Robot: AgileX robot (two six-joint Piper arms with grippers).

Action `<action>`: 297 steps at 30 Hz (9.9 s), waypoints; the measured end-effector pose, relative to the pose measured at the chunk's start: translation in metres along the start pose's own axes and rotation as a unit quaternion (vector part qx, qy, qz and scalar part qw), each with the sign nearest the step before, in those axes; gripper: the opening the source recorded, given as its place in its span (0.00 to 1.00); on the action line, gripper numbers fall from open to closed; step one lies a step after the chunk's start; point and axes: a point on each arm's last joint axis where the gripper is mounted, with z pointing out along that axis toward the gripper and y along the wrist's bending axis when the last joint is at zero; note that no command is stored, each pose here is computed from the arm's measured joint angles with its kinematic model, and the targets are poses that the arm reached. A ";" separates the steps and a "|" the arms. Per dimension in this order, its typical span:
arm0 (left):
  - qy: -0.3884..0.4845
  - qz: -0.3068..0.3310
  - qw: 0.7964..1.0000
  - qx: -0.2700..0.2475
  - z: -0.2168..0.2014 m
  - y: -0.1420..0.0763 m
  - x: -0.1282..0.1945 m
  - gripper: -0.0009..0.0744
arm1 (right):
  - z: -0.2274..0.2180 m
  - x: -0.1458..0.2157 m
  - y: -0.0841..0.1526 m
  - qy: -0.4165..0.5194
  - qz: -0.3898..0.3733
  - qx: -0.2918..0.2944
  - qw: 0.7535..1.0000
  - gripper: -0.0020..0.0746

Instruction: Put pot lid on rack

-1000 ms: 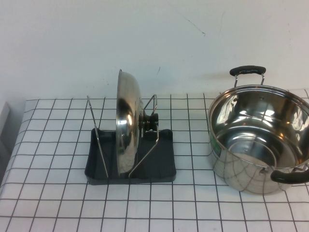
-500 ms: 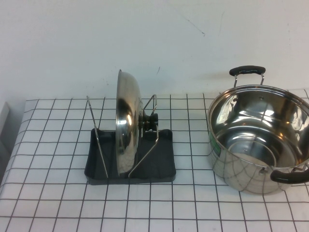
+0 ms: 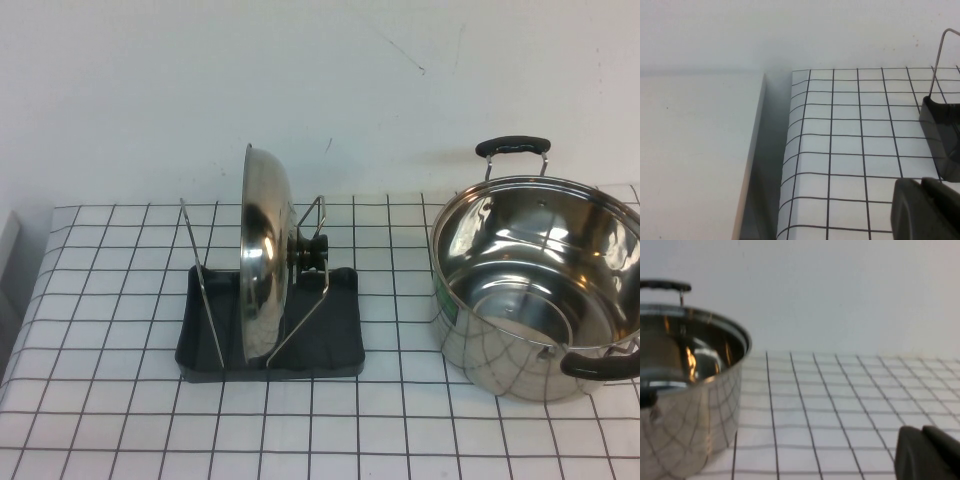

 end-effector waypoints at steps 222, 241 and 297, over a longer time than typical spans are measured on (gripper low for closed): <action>-0.019 -0.030 0.999 0.013 0.043 0.000 0.076 0.01 | -0.004 0.020 0.022 0.089 -0.101 -0.127 0.983 0.02; -0.019 -0.030 0.999 0.013 0.043 0.000 0.076 0.01 | -0.004 0.020 0.022 0.089 -0.101 -0.127 0.983 0.02; -0.019 -0.031 0.999 0.013 0.043 0.000 0.076 0.01 | -0.004 0.020 0.022 0.089 -0.101 -0.127 0.983 0.02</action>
